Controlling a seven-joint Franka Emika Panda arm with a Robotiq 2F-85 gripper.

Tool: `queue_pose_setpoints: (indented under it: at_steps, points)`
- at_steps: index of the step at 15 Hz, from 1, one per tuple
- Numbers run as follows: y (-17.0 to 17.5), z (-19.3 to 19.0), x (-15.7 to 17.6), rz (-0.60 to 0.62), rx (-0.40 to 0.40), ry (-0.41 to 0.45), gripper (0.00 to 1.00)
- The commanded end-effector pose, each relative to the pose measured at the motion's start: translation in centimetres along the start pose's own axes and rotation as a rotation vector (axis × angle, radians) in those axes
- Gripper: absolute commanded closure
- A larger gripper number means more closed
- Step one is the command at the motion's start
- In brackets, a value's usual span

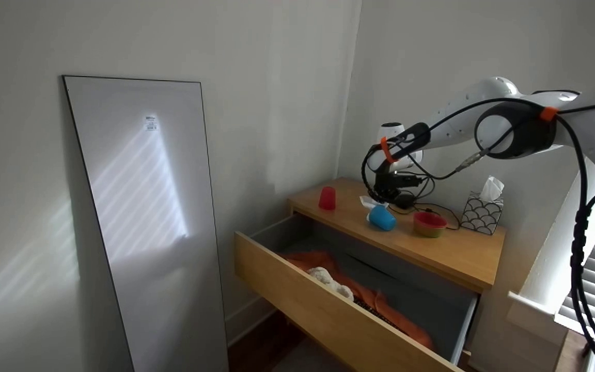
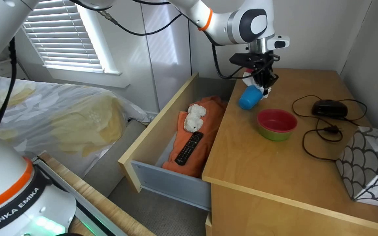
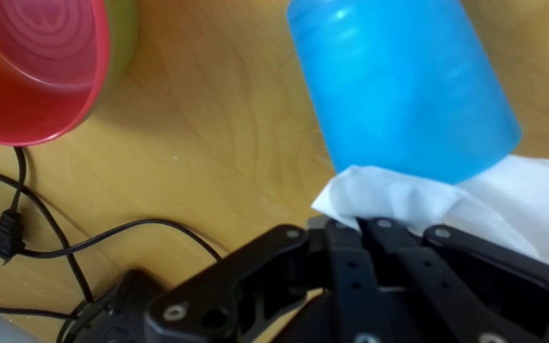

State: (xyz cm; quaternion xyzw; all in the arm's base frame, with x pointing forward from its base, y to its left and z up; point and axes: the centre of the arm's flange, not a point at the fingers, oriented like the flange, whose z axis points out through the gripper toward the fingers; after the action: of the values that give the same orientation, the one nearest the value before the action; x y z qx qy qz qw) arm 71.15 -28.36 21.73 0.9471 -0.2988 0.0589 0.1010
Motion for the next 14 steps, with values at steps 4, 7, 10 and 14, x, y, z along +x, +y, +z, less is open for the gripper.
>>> queue_pose_setpoints:
  at_steps: [4, 7, 10, 14]
  points:
    - [0.5, -3.9, 0.3, 0.049, 0.072, 0.041, 0.99]
    - [1.2, -6.1, 0.3, 0.068, 0.109, 0.102, 0.99]
    - [1.8, -7.2, 0.2, 0.085, 0.132, 0.145, 0.99]
    - [2.6, -7.8, -0.2, 0.106, 0.184, 0.187, 0.99]
